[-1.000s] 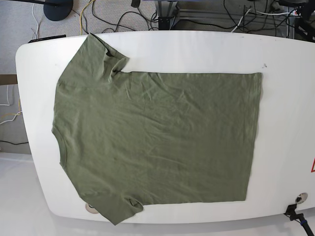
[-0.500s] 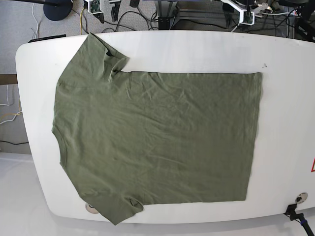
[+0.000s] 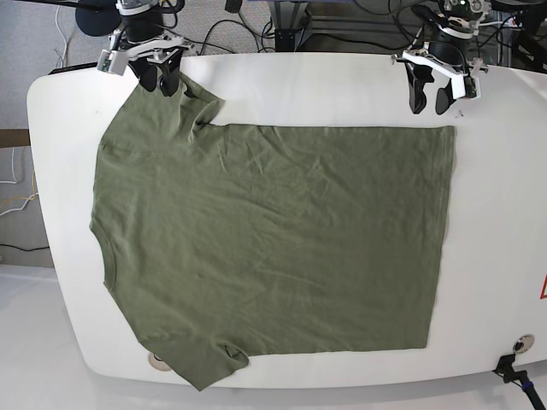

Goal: Fold the T-shirt properly
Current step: 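Move both grippers down to the shirt's shoulder corners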

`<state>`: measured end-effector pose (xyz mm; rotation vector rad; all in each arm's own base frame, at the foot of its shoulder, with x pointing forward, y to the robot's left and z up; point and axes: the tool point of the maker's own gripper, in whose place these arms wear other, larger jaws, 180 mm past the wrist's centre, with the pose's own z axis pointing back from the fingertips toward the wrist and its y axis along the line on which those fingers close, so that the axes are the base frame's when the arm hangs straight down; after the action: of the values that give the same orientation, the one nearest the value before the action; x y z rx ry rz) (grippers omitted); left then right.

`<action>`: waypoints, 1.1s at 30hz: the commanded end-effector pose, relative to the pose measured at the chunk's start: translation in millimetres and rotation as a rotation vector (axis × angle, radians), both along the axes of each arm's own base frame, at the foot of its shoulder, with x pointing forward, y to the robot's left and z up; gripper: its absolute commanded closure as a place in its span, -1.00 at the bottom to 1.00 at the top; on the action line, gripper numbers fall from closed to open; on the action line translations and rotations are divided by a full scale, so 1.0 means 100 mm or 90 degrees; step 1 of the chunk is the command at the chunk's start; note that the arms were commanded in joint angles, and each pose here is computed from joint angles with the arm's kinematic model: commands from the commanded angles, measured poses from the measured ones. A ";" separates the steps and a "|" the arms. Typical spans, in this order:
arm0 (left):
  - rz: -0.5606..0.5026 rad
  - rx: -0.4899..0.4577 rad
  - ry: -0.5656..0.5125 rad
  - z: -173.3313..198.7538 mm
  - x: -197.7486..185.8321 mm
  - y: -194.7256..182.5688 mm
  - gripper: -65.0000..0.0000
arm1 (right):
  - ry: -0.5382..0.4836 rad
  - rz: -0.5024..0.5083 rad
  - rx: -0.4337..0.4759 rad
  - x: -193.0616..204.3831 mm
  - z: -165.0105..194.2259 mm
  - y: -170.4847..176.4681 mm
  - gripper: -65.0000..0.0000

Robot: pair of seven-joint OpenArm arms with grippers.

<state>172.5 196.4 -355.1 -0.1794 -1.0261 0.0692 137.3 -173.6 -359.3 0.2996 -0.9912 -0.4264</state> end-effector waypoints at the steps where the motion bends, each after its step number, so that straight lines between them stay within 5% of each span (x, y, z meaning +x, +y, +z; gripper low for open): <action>1: -0.003 -0.015 -0.029 0.15 0.10 0.06 0.10 | -0.007 -0.013 0.038 0.03 0.09 -0.14 -0.08; 3: 0.011 -0.041 -0.033 0.22 0.18 0.20 -0.12 | 0.001 -0.037 0.081 0.06 0.11 -0.26 -0.38; 6: 0.033 -0.075 -0.028 0.28 0.27 0.40 -0.38 | 0.015 -0.047 0.147 0.11 0.10 -0.27 -0.35; 11: 0.065 -0.103 -0.027 0.44 0.40 0.66 -0.30 | 0.071 -0.076 0.219 0.06 -0.23 -0.34 -0.27; 33: 0.066 -0.083 -0.019 0.43 0.42 0.71 -0.30 | 0.117 -0.137 0.178 -0.14 -0.51 -0.78 -0.27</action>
<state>209.7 266.4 -323.0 -0.2444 -1.0217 0.2456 127.0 -247.9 -409.5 0.4122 -0.7974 -0.7831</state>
